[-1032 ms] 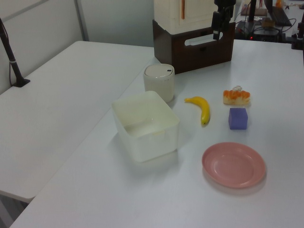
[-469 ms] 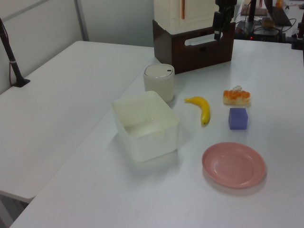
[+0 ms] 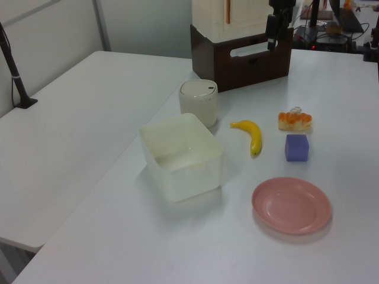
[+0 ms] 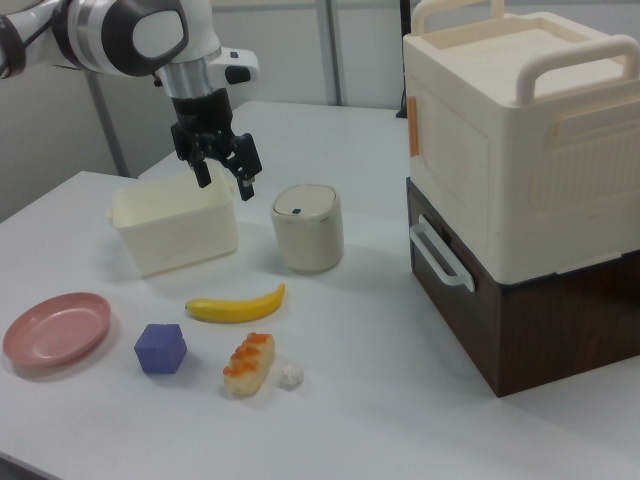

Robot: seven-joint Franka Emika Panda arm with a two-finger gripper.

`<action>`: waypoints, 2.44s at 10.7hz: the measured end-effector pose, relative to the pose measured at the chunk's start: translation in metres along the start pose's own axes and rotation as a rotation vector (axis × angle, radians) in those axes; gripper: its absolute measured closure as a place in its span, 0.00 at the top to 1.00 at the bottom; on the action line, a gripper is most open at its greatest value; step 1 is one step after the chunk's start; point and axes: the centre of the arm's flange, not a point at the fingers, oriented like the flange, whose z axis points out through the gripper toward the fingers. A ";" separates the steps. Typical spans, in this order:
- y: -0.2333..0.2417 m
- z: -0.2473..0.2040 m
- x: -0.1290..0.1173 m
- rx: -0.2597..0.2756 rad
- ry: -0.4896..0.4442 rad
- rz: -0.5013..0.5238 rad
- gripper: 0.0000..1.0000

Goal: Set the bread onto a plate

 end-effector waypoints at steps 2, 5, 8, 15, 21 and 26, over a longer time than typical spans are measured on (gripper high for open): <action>0.000 0.000 0.000 0.000 0.000 0.000 1.00; 0.000 0.004 -0.001 0.000 -0.008 -0.008 1.00; -0.002 0.010 -0.004 -0.003 -0.042 -0.023 1.00; -0.039 0.044 -0.013 -0.091 -0.118 -0.130 1.00; -0.032 0.140 -0.031 -0.088 -0.172 -0.157 1.00; -0.030 0.189 -0.048 -0.099 -0.191 -0.177 1.00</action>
